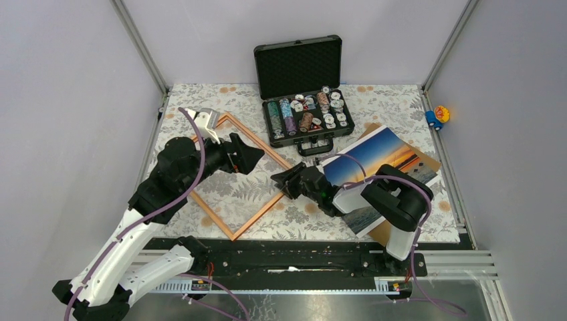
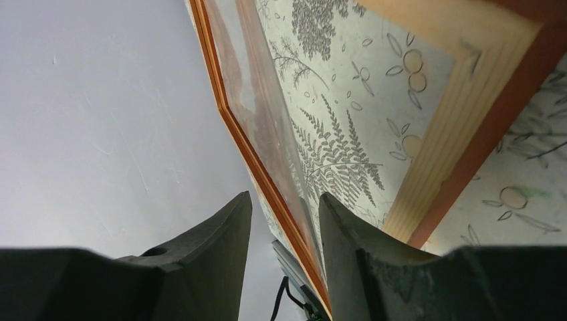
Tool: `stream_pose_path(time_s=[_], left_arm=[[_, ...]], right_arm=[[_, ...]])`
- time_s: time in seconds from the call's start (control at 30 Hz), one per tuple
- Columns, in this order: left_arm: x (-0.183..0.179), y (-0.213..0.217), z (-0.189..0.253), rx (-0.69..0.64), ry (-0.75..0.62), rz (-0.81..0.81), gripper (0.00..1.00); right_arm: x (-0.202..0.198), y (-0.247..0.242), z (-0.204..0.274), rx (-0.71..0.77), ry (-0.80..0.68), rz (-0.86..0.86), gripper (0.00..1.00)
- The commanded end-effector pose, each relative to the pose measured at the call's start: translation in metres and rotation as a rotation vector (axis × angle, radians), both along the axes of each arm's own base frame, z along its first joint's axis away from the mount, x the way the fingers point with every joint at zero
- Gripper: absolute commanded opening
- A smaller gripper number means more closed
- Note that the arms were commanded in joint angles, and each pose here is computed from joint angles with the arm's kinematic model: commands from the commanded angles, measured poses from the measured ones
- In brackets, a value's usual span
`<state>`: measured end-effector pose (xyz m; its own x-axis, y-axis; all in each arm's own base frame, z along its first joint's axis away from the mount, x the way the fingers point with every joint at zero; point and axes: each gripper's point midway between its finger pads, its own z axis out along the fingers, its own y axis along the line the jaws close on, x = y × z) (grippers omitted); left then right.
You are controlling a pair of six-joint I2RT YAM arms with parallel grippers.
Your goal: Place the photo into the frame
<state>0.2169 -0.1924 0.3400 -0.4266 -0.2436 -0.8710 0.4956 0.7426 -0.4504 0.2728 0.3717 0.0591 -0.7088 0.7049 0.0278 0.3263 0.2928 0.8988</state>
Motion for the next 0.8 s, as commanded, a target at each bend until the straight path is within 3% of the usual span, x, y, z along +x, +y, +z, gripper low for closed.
stream_pose_path(time_s=[0.0,0.13,0.63,0.77], left_arm=[[-0.002,0.001,0.027,-0.046,-0.085,-0.005,0.99],[-0.003,0.002,0.026,-0.048,-0.085,-0.007,0.99],[-0.007,0.004,0.031,-0.053,-0.095,-0.010,0.99],[-0.007,0.005,0.032,-0.047,-0.098,-0.007,0.99]], right_arm=[[0.009,0.010,0.027,0.044,-0.089,-0.124,0.48],[0.005,0.021,0.020,0.036,-0.081,-0.142,0.44],[0.004,0.030,0.023,0.105,-0.038,-0.145,0.04],[0.010,0.029,0.031,0.161,-0.021,-0.155,0.00]])
